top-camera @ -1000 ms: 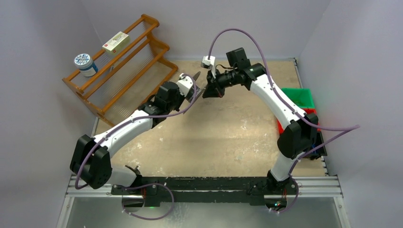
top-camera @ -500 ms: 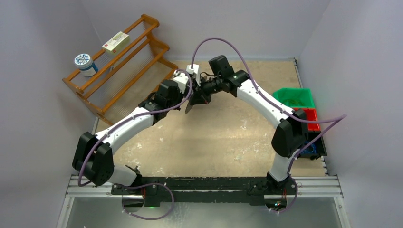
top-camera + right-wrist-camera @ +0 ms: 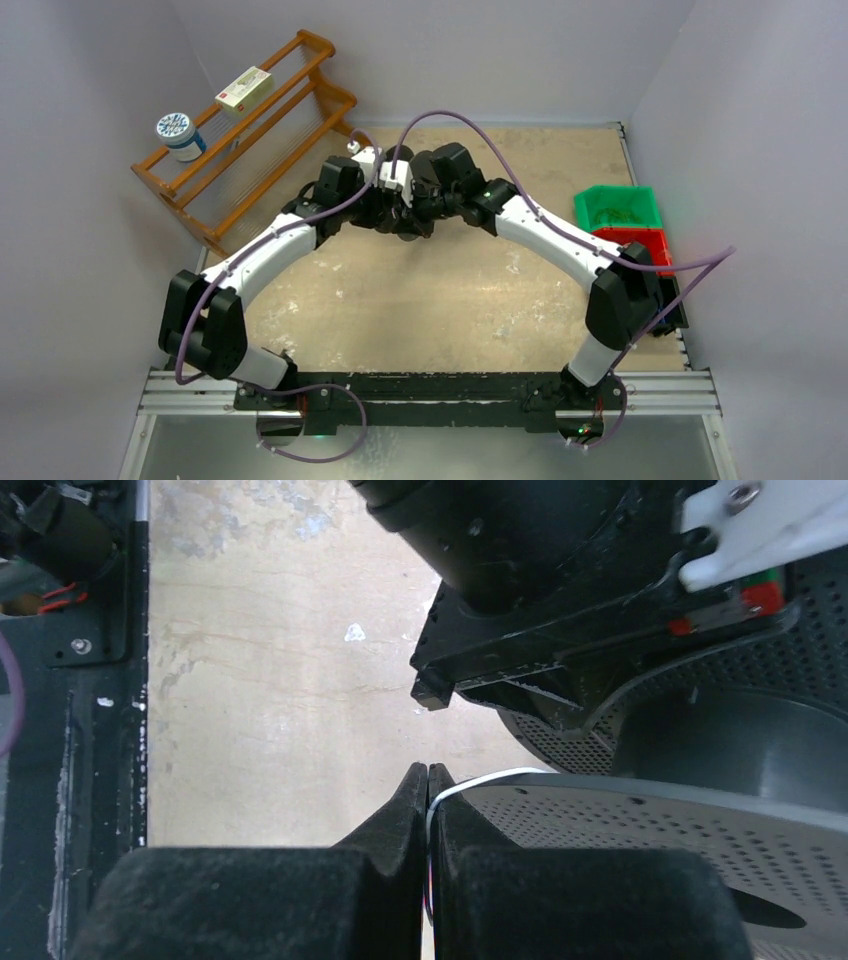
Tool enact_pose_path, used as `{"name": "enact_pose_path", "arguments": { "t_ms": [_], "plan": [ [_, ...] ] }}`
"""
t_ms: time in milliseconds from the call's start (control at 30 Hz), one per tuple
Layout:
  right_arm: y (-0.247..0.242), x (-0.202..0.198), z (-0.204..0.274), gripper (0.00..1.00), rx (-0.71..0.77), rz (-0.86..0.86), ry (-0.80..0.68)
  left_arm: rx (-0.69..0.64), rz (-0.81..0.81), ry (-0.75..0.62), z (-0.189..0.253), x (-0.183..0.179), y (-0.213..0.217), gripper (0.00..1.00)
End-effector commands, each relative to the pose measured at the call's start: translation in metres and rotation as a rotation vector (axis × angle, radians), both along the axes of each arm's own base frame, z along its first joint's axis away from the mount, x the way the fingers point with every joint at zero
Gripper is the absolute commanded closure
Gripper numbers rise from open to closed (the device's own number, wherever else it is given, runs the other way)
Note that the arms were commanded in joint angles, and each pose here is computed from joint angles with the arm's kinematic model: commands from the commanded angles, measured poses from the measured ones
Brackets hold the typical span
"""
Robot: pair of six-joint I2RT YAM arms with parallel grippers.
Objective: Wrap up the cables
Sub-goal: Wrap the cable around the cable reel.
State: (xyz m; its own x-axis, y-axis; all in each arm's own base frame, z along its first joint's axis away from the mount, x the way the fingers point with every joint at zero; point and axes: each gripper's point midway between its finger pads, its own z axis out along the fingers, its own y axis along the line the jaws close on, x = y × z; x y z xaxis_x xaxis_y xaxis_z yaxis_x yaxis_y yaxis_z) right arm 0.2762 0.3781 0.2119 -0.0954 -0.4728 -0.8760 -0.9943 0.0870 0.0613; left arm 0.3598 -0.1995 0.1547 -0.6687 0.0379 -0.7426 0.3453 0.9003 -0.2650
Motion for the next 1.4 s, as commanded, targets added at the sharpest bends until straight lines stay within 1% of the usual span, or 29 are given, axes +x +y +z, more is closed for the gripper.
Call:
{"name": "enact_pose_path", "arguments": {
  "t_ms": [0,133,467,600,700,800,933,1000,1067,1100,1167,1267,1367],
  "plan": [
    [0.004,-0.025,0.007,1.00,0.010,0.066,-0.045,-0.200,0.102,-0.111,0.059,0.044,-0.001,1.00],
    [0.001,-0.030,-0.011,1.00,-0.040,0.057,-0.070,-0.247,0.131,-0.106,0.067,0.052,0.006,1.00],
    [-0.006,-0.036,-0.038,1.00,-0.117,0.053,-0.093,-0.368,0.152,-0.104,0.092,0.061,0.013,1.00],
    [-0.011,-0.038,-0.042,1.00,-0.139,0.063,-0.102,-0.407,0.142,-0.110,0.100,0.061,0.017,1.00],
    [-0.017,-0.050,-0.038,1.00,-0.140,0.097,-0.074,-0.423,0.110,-0.124,0.104,0.058,0.016,1.00],
    [-0.028,-0.052,-0.018,1.00,-0.103,0.106,-0.070,-0.456,0.040,-0.123,0.105,0.052,0.013,1.00],
    [-0.055,-0.039,0.025,1.00,0.024,0.095,-0.022,-0.531,-0.069,-0.096,0.101,0.046,0.004,1.00],
    [-0.074,-0.028,0.051,1.00,0.100,0.082,-0.006,-0.553,-0.093,-0.058,0.090,0.044,-0.001,1.00],
    [-0.090,-0.021,0.067,1.00,0.159,0.061,0.005,-0.575,-0.083,-0.039,0.083,0.044,-0.003,1.00],
    [-0.096,-0.019,0.068,1.00,0.171,0.052,0.004,-0.586,-0.072,-0.029,0.080,0.044,-0.003,1.00],
    [-0.099,-0.018,0.062,0.97,0.173,0.041,-0.012,-0.606,-0.070,-0.014,0.078,0.044,-0.005,1.00],
    [-0.101,-0.015,0.039,0.90,0.150,0.037,-0.027,-0.646,-0.087,-0.005,0.082,0.044,-0.009,1.00],
    [-0.102,-0.004,0.015,0.86,0.107,0.028,-0.066,-0.680,-0.093,-0.017,0.092,0.044,-0.012,1.00]
  ]
}}
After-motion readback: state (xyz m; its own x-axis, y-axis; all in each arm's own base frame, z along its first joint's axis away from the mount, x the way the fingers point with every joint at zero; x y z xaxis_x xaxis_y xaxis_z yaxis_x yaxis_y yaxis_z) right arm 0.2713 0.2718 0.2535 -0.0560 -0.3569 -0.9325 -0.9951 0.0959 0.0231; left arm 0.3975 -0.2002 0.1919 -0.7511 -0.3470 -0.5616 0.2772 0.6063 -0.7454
